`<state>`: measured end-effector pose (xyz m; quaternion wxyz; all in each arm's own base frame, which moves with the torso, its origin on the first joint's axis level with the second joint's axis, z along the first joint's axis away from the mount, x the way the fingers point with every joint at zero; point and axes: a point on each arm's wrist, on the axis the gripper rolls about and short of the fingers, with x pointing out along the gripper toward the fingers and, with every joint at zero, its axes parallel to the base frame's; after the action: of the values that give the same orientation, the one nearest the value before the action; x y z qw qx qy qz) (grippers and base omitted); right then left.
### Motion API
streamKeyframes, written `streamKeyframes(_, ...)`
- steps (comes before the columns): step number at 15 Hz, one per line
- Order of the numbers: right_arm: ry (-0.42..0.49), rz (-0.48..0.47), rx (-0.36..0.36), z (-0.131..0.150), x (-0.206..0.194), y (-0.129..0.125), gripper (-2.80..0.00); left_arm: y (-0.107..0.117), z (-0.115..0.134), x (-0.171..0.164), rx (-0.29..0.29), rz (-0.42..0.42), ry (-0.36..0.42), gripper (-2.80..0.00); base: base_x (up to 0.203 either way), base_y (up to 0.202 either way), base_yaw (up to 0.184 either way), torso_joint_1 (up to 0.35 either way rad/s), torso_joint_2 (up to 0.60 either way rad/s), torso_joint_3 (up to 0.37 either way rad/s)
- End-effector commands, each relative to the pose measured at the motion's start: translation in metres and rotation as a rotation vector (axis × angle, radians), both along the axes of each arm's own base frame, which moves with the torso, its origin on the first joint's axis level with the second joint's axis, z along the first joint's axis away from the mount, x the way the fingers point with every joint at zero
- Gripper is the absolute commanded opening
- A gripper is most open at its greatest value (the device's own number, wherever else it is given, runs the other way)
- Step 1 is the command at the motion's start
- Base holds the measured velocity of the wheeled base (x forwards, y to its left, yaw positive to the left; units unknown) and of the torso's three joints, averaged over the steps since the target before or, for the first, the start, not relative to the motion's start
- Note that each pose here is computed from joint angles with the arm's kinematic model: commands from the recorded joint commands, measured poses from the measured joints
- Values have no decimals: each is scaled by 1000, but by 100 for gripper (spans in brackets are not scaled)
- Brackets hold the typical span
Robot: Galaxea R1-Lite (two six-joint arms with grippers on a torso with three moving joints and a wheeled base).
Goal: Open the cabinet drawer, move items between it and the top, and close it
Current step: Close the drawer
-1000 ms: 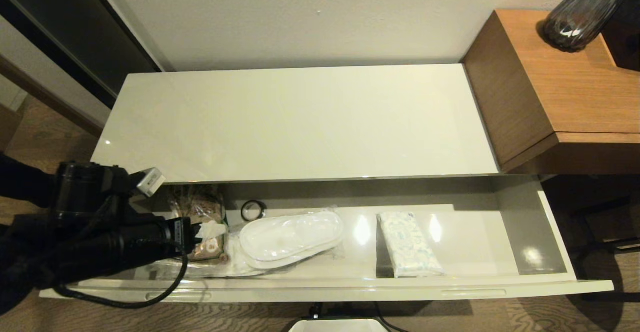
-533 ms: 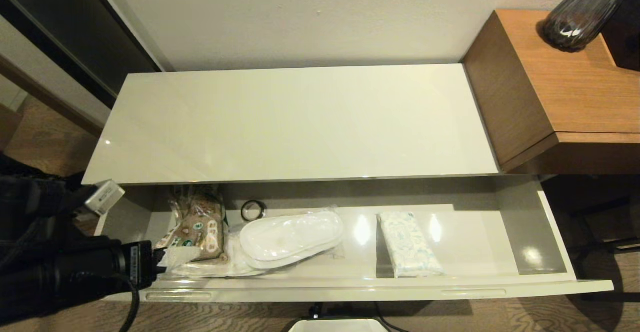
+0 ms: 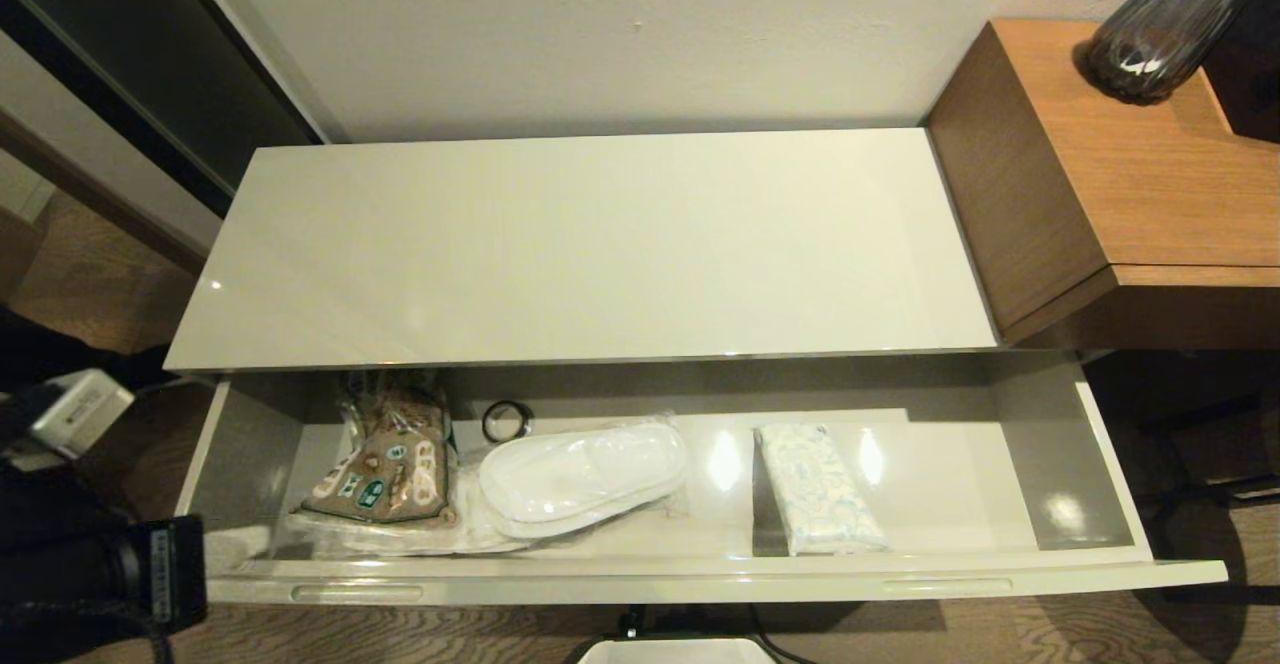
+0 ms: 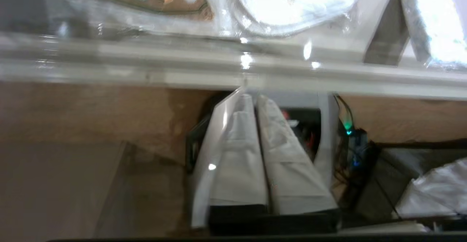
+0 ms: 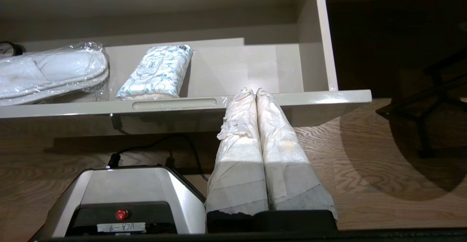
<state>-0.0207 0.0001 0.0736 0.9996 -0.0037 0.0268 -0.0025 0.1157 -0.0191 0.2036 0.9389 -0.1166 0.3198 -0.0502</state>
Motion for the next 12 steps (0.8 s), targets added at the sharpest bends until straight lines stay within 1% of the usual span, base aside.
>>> streamKeyframes(1,4,1,0,-1,0,0,-280,7,12,-35,-11,19,-49,-280,0,0,0,0,0,0)
streamKeyframes(3,5,1,0,-1,0,0,-280,8,-1,-43,-4,26,-3,-280,0,0,0,0,0,0)
streamKeyframes(5,3,0,0,-1,0,0,-280,8,-21,-42,7,30,68,-280,0,0,0,0,0,0)
streamKeyframes(8,4,1,0,-1,0,0,-280,8,-36,-43,-4,27,81,-280,0,0,0,0,0,0)
streamKeyframes(12,5,1,0,-1,0,0,-280,8,-43,-43,-5,20,113,-280,0,0,0,0,0,0)
